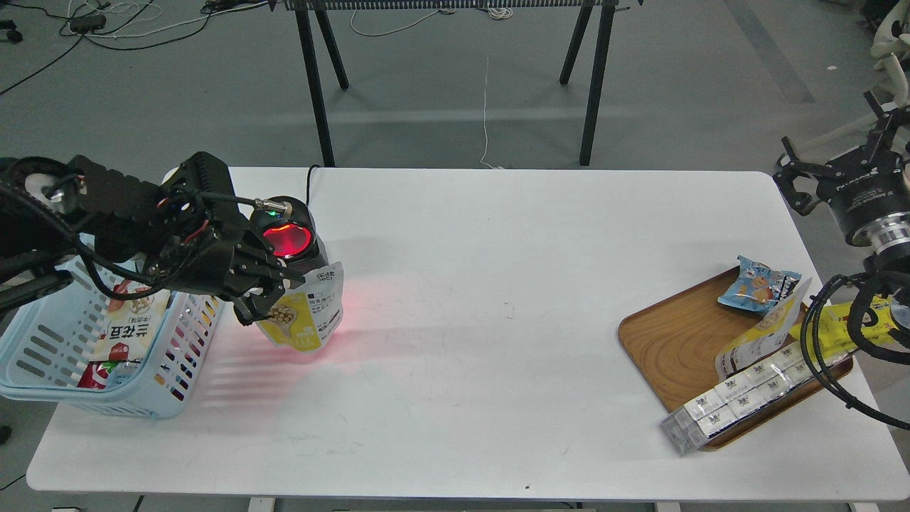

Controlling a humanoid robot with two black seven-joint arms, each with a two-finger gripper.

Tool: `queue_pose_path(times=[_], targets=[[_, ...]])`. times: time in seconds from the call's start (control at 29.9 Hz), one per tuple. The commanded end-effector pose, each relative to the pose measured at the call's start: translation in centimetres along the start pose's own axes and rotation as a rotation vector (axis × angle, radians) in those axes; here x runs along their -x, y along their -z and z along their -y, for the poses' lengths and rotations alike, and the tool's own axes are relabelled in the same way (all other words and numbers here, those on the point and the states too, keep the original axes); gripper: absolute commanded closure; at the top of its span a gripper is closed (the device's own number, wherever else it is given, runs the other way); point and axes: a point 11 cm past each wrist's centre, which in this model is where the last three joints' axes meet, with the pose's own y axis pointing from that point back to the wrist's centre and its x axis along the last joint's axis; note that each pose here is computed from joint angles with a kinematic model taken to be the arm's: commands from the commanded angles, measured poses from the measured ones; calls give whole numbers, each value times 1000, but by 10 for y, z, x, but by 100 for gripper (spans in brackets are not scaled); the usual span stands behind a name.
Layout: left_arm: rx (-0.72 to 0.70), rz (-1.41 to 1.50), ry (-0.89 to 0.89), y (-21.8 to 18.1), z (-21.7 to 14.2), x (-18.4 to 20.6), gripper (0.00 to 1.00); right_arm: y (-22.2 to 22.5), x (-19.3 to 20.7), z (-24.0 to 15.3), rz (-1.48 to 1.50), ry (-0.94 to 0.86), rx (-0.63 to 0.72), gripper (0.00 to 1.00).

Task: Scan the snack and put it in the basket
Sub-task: 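Carry the yellow bag with the left gripper over the barcode scanner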

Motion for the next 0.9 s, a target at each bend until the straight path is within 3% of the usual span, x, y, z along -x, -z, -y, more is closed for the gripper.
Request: queue_pose_path(times=[0.0,0.3,0.87], targets=[[-15,16,-12,4,-5,-8,99,0,1,0,1,2,0,1],[-89,68,-88,22,-28,-44,99,5,2,2,-5,7,-9,1],[-76,62,-78,20,-22,-40,99,6,3,2,-4,10,-7,1]])
